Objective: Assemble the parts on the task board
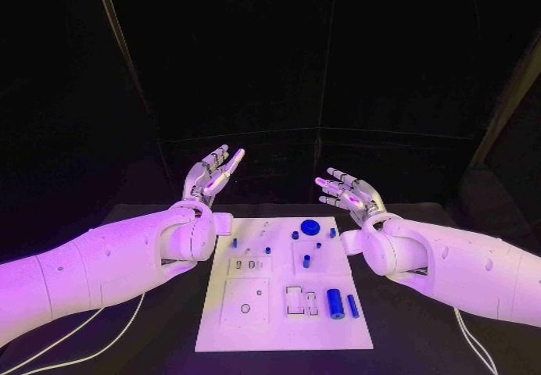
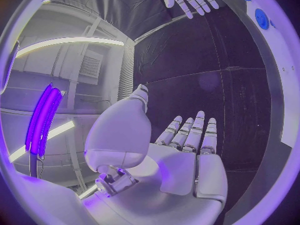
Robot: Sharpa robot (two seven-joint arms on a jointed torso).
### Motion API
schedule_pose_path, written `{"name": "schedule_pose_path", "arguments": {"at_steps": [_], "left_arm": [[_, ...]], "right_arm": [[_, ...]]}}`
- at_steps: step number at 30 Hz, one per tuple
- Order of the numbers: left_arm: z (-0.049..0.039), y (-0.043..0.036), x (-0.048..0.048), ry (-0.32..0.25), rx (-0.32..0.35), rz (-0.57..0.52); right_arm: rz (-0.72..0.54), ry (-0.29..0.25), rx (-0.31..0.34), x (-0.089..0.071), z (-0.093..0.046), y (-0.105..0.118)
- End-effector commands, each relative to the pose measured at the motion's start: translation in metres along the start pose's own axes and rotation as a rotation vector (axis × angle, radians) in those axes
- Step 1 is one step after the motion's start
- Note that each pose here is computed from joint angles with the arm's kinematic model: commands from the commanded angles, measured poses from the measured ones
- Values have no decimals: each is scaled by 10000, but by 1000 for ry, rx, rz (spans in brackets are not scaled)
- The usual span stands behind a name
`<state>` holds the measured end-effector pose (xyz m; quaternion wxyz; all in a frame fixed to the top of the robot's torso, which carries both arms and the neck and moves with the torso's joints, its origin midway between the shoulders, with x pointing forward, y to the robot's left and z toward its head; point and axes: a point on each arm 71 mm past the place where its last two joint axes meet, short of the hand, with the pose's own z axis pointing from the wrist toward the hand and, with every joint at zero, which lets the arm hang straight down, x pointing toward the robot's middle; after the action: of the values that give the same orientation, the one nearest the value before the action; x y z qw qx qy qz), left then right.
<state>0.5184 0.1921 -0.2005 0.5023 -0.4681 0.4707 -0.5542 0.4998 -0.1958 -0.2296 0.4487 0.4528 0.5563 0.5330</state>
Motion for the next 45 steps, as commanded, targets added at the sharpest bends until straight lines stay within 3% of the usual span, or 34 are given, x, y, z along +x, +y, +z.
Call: {"name": "schedule_pose_path", "arguments": {"at_steps": [1,8,9,18,28,38,45], "left_arm": [[7,-37,27,38,43,-59],[7,-37,27,38,43,-59],[-34,-78,-153,33,54,-60],[-138,-141,-184,104,66,-38],[-304,-264,-194,184,73,-32],[-478,-367,-130,240,67,-62],[-502,-385,-99,254,67,-71]], "right_arm": [[-9,182,23,102,35,-1],[-22,225,33,100,75,-3],[-460,185,-166,-160,170,265],[-731,241,-246,-154,240,473],[-1042,308,-272,-56,331,707],[-1339,351,-236,99,382,772],[-1431,381,-202,162,418,742]]}}
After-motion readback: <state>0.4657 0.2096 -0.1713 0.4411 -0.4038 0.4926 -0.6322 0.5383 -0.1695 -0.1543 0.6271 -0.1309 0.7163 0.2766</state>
